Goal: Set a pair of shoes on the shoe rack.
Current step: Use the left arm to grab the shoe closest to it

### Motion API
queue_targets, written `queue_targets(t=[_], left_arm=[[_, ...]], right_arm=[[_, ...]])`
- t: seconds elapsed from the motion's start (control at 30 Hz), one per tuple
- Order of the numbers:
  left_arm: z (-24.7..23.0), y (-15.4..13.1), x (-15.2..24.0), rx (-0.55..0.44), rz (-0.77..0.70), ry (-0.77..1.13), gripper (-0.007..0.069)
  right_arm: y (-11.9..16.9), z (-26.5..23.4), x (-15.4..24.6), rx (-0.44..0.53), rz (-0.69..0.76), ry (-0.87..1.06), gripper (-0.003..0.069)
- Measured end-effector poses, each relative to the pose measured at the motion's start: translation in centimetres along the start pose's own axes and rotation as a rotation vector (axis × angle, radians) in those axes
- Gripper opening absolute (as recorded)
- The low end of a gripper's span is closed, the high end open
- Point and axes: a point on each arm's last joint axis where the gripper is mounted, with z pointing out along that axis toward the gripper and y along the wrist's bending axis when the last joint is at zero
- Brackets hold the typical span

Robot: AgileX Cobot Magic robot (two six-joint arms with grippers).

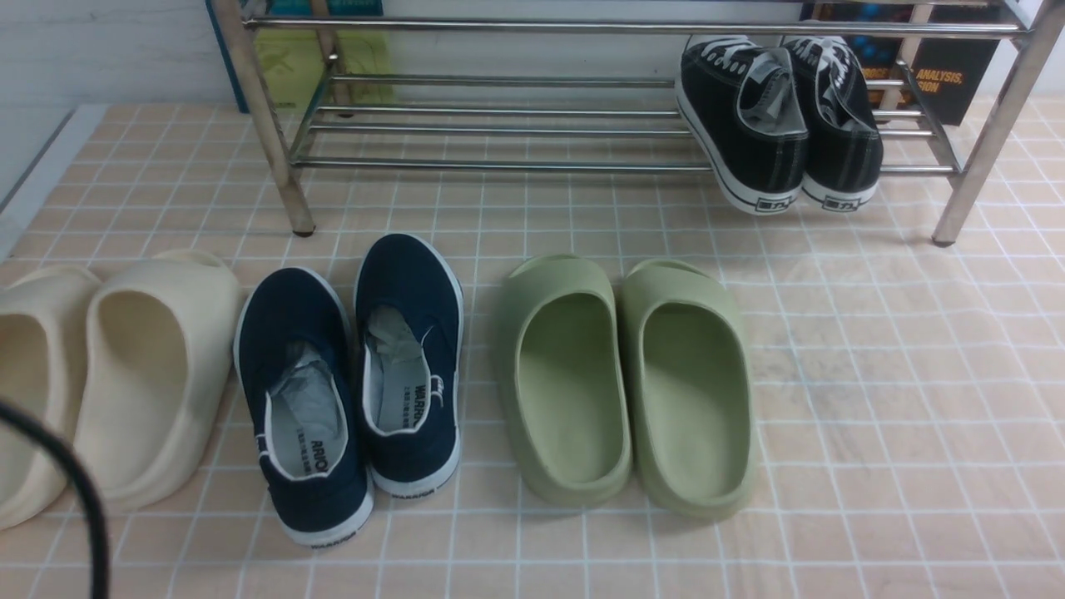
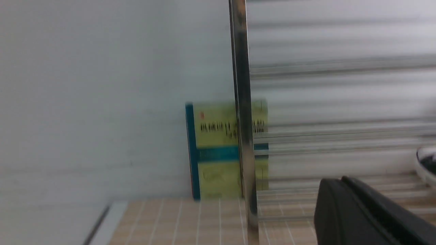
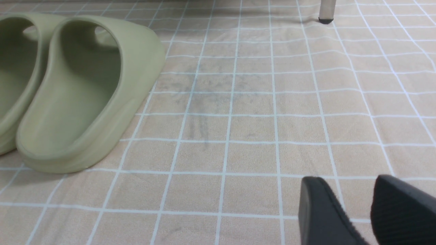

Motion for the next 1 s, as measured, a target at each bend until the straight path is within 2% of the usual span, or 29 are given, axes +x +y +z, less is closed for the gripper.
queue_targets(t=[0.1, 0.13, 0.33, 0.47, 0.6, 0.77, 0.8, 0.83, 0.87, 0.9, 0.93, 1.0], left_arm=[[3.3, -0.3, 2.6, 0.024, -0.073, 0.214, 0.0002], [3.3, -0.3, 2.6, 0.024, -0.073, 0.214, 0.0002], [8.3, -2.9, 7.3, 0.187, -0.358, 0.931, 0.0003], [10.5, -3.9, 9.8, 0.292, -0.4, 1.216, 0.001], [11.5, -4.5, 11.0, 0.302, -0.369, 1.251, 0.0015], [11.5, -7.3, 11.7, 0.289, -0.229, 1.28, 0.0015], [11.4, -8.1, 11.9, 0.251, -0.159, 1.273, 0.002], [11.5, -8.3, 12.0, 0.232, -0.139, 1.266, 0.0021], [11.8, -8.3, 12.2, 0.172, -0.112, 1.235, 0.0027], [11.9, -8.3, 12.2, 0.171, -0.095, 1.228, 0.0027], [12.6, -7.8, 12.4, 0.08, -0.105, 1.181, 0.0044], [13.3, -7.4, 12.6, -0.003, -0.115, 1.128, 0.0081]], right_arm=[[0.0, 0.0, 0.0, 0.0, 0.0, 0.0, 0.0239], [0.0, 0.0, 0.0, 0.0, 0.0, 0.0, 0.0239], [0.0, 0.0, 0.0, 0.0, 0.0, 0.0, 0.0239], [0.0, 0.0, 0.0, 0.0, 0.0, 0.0, 0.0239], [0.0, 0.0, 0.0, 0.0, 0.0, 0.0, 0.0239], [0.0, 0.0, 0.0, 0.0, 0.0, 0.0, 0.0239], [0.0, 0.0, 0.0, 0.0, 0.0, 0.0, 0.0239], [0.0, 0.0, 0.0, 0.0, 0.0, 0.0, 0.0239], [0.0, 0.0, 0.0, 0.0, 0.0, 0.0, 0.0239], [0.0, 0.0, 0.0, 0.0, 0.0, 0.0, 0.0239], [0.0, 0.0, 0.0, 0.0, 0.0, 0.0, 0.0239], [0.0, 0.0, 0.0, 0.0, 0.0, 0.0, 0.0239]])
